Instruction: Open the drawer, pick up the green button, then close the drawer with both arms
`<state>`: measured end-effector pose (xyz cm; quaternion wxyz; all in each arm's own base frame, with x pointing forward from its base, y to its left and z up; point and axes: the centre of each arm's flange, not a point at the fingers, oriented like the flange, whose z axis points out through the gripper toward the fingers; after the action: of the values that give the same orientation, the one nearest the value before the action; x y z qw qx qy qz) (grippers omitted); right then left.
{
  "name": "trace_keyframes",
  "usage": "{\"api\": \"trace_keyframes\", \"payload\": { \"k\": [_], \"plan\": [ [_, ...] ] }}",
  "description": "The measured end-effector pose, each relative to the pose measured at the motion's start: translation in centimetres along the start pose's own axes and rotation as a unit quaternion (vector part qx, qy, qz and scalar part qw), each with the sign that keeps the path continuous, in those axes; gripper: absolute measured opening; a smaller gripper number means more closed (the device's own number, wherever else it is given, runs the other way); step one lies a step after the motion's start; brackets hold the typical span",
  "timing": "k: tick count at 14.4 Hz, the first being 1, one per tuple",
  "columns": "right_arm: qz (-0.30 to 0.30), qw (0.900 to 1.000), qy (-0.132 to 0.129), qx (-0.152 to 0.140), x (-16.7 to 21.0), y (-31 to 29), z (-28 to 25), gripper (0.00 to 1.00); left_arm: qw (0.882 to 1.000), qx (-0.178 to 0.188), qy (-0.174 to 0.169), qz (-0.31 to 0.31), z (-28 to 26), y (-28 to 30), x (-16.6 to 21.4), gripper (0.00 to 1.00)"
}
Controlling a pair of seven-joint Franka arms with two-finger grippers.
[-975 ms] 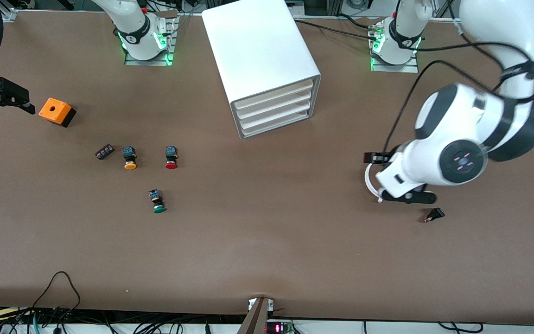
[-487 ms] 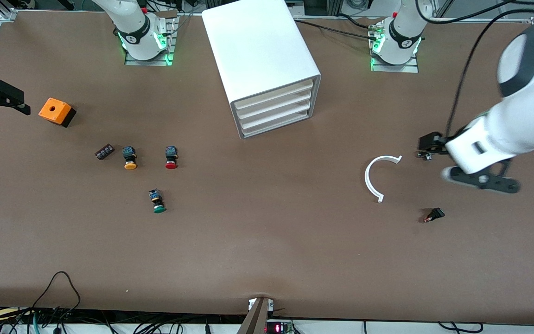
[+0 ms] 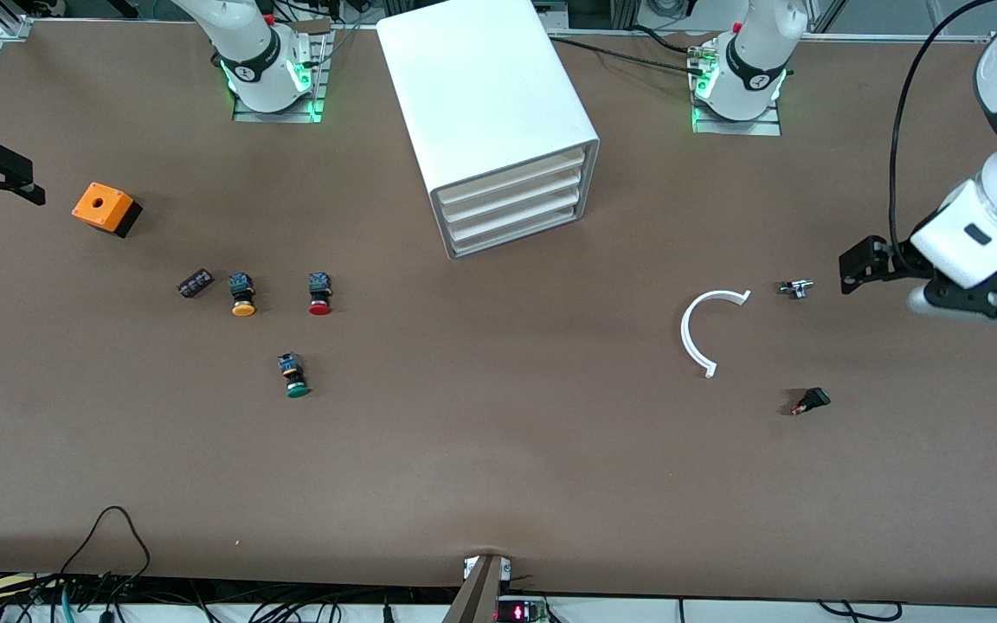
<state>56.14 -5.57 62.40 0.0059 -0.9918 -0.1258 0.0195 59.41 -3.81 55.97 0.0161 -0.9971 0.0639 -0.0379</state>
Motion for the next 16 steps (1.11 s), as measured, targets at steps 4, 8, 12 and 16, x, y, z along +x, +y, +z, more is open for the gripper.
{"api": "trace_keyframes", "payload": {
  "k": [4,8,12,16],
  "plan": [
    [0.002,1.000,0.024,-0.006,-0.4,0.3,0.2,1.00,1.000,0.000,0.003,-0.003,-0.4,-0.1,-3.5,1.00],
    [0.002,0.999,0.032,-0.007,-1.5,0.2,0.2,1.00,1.000,-0.001,-0.003,-0.003,0.1,-0.1,-3.7,1.00],
    [-0.011,0.999,0.031,-0.007,-1.1,-1.2,0.3,1.00,1.000,-0.001,-0.009,-0.003,-0.1,-0.1,-3.8,1.00],
    [-0.010,1.000,0.022,-0.003,-1.3,-1.1,0.5,1.00,1.000,-0.001,-0.010,-0.004,-0.1,-0.2,-3.8,1.00]
  ]
}}
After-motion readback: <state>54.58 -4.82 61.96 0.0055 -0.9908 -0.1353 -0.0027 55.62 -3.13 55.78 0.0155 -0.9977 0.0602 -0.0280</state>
